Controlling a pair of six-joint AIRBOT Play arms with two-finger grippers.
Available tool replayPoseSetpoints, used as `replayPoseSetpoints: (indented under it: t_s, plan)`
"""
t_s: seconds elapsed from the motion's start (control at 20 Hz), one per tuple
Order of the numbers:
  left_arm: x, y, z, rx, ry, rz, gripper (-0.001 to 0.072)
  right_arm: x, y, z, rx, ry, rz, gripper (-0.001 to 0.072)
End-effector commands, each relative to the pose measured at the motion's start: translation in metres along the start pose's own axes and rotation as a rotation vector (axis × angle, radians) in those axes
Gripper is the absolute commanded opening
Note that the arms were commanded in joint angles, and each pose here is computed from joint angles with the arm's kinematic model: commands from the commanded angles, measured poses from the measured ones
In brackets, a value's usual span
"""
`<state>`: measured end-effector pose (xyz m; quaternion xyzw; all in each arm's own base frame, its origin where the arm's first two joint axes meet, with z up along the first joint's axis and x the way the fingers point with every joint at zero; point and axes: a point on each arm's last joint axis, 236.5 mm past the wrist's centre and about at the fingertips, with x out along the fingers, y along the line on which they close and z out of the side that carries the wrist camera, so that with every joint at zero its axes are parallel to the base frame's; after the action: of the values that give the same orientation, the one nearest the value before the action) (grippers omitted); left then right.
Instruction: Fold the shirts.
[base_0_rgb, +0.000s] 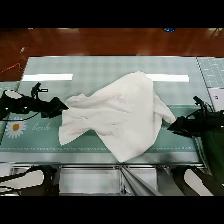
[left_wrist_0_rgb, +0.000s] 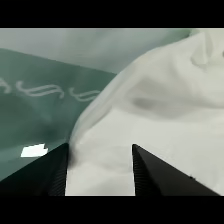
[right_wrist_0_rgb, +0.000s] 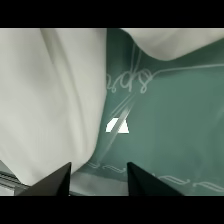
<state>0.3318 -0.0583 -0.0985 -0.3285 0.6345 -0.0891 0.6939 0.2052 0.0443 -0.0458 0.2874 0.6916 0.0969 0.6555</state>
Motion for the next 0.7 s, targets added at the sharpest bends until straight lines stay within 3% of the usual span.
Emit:
replayPoseSetpoints:
  t_s: [0.0, 0.05, 0.15, 0.65]
  plan:
    - [0.010, -0.008, -0.004, 0.044, 0.052, -0.002, 0.0133, 0.007, -0.009, -0.018, -0.044, 0.079, -0.093, 0.0398]
    - [0.009, -0.011, -0.003, 0.057, 0.055, -0.007, 0.0022, 0.009, -0.014, -0.024, -0.067, 0.111, -0.141, 0.0399]
    - [0.005, -0.015, 0.001, 0.068, 0.052, -0.012, 0.0022, 0.012, -0.019, -0.027, -0.070, 0.125, -0.197, 0.0399]
    - [0.007, -0.020, -0.005, 0.079, 0.074, -0.017, 0.0022, 0.057, 0.014, -0.023, -0.120, 0.191, -0.128, 0.0399]
